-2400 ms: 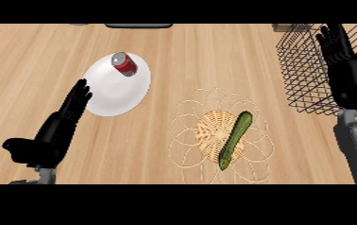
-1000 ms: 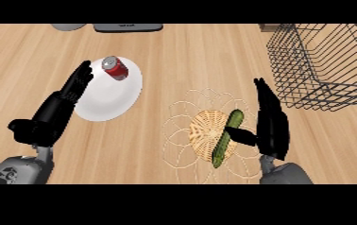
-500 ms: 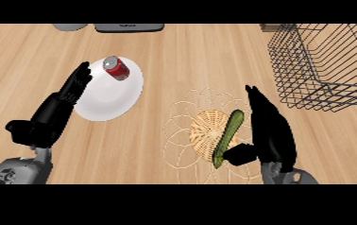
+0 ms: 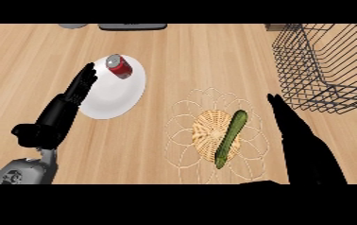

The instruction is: Pick the squash from the placemat and place it in the basket

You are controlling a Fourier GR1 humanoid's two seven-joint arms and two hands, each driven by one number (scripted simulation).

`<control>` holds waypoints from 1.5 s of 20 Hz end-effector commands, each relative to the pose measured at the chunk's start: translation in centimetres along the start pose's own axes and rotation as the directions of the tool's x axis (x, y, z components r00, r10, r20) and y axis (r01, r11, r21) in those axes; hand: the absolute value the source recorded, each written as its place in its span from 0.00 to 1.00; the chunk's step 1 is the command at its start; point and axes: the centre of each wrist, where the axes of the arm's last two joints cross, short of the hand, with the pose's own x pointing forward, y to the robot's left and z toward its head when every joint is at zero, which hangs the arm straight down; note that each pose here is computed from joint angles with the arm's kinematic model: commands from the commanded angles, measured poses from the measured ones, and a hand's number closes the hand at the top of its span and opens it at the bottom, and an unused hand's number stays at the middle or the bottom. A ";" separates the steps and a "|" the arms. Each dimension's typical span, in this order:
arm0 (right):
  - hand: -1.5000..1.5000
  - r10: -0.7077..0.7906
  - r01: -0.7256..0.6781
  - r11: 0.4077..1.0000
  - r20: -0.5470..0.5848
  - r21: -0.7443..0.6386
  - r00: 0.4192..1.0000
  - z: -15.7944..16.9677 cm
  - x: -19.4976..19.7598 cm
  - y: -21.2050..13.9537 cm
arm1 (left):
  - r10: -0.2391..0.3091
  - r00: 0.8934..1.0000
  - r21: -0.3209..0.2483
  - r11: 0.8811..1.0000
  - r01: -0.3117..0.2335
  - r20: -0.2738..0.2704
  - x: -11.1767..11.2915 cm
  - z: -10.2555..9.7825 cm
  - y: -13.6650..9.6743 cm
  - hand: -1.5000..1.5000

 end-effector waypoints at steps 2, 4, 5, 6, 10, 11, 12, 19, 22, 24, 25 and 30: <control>0.00 0.040 -0.039 0.999 -0.162 0.013 0.986 1.9 -0.1 -1.3 | -0.014 1.000 -0.005 1.000 0.015 0.013 -0.8 0.9 0.4 0.50; 0.00 0.011 -0.016 1.000 -0.167 -0.027 0.986 1.6 0.3 -0.8 | 0.001 1.000 -0.031 1.000 0.000 0.021 0.9 1.2 -1.7 0.50; 0.00 0.018 -0.019 1.000 -0.161 -0.007 0.987 0.8 -0.1 -0.9 | -0.003 1.000 -0.015 1.000 0.003 0.008 1.1 0.4 0.6 0.50; 0.00 -0.009 0.007 1.000 -0.159 -0.009 0.987 2.1 0.6 0.2 | 0.016 1.000 -0.022 1.000 -0.016 0.018 0.0 0.4 0.4 0.50; 0.00 -0.020 0.016 0.999 -0.143 -0.030 0.990 -1.6 -0.8 3.0 | -0.002 1.000 -0.018 1.000 0.002 0.010 -0.1 -2.4 -0.4 0.50; 0.00 -0.031 0.024 0.999 -0.154 -0.046 0.988 -1.3 -2.3 2.9 | -0.001 1.000 -0.022 1.000 0.001 0.015 -0.1 -0.8 0.3 0.50; 0.00 -0.016 0.010 0.999 -0.146 -0.045 0.989 -2.0 -2.6 4.0 | -0.005 0.999 -0.002 1.000 0.005 0.032 0.0 -0.8 2.0 0.50; 0.00 0.018 -0.027 0.998 -0.153 -0.056 0.988 -1.6 -3.8 9.0 | -0.007 1.000 -0.021 1.000 0.008 0.017 -0.2 -0.6 0.3 0.50; 0.00 0.028 -0.037 0.998 -0.140 -0.058 0.990 -3.6 -3.3 8.4 | 0.009 1.000 -0.023 1.000 -0.008 0.029 0.8 -1.1 -1.2 0.50; 0.00 0.013 -0.022 0.998 -0.135 -0.061 0.991 -4.8 -4.5 7.6 | 0.015 1.000 -0.026 1.000 -0.015 0.012 -0.1 -1.8 -0.7 0.50; 0.00 -0.011 0.003 0.998 -0.117 -0.069 0.993 -3.3 -4.7 8.4 | -0.006 1.000 -0.018 1.000 0.006 0.008 0.2 -1.3 -0.5 0.50; 0.00 -0.032 0.027 0.996 -0.062 -0.088 0.998 -2.2 -5.3 6.6 | -0.003 1.000 -0.022 1.000 0.004 0.006 0.6 -1.4 -0.4 0.50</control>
